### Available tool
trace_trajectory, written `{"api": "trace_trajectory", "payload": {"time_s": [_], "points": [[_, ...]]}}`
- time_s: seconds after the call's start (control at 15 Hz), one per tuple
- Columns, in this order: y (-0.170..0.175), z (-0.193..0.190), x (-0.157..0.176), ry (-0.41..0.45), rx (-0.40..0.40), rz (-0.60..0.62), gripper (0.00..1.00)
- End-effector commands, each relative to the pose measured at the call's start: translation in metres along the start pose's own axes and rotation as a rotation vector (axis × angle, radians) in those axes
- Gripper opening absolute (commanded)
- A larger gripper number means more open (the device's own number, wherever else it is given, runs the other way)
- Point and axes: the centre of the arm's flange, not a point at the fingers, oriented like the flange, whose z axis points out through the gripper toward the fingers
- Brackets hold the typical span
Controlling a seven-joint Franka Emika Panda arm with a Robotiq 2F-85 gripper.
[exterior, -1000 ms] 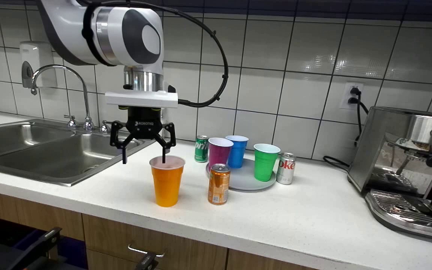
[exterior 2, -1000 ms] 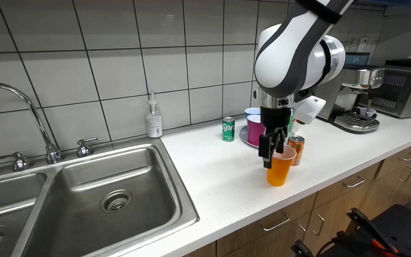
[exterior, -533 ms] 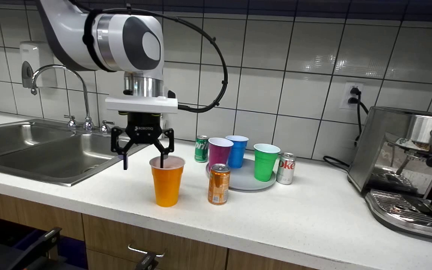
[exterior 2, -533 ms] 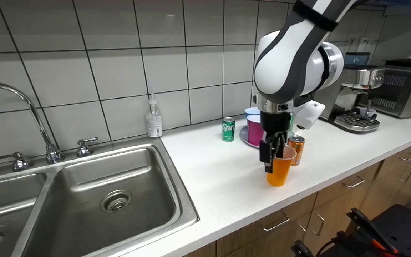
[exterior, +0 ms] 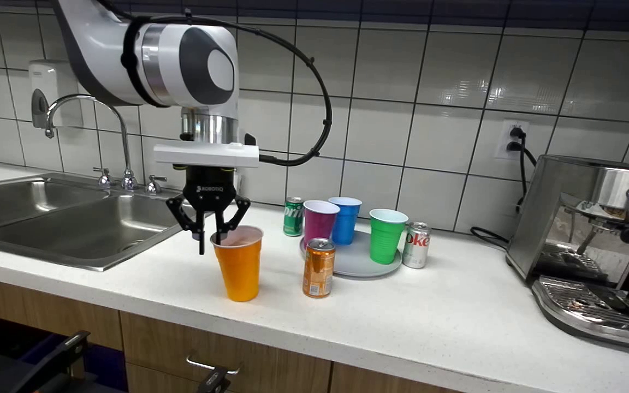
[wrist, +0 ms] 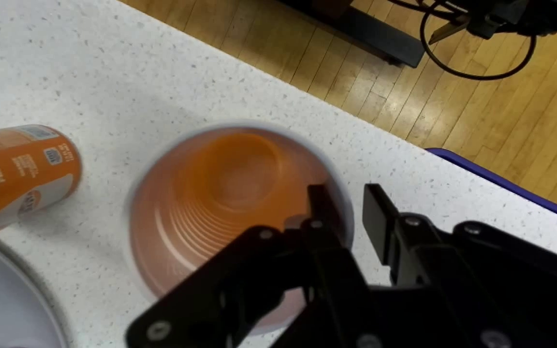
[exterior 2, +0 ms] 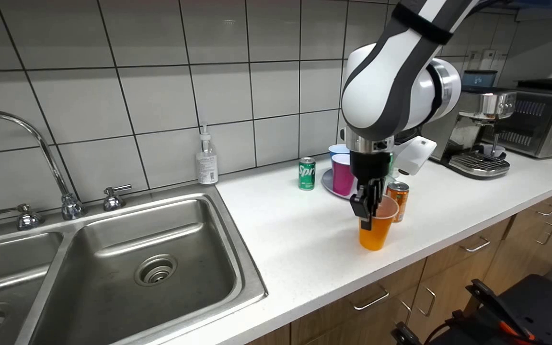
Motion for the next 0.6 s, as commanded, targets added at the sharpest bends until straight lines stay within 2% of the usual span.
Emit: {"api": "trace_trajectory", "payload": {"time_s": [0.0,0.53], "points": [[0.006,-0.001,-0.007,0.014,-0.007,-0.006,0.0],[0.017,-0.013,-0.006,0.036,-0.022,0.024,0.01]]}}
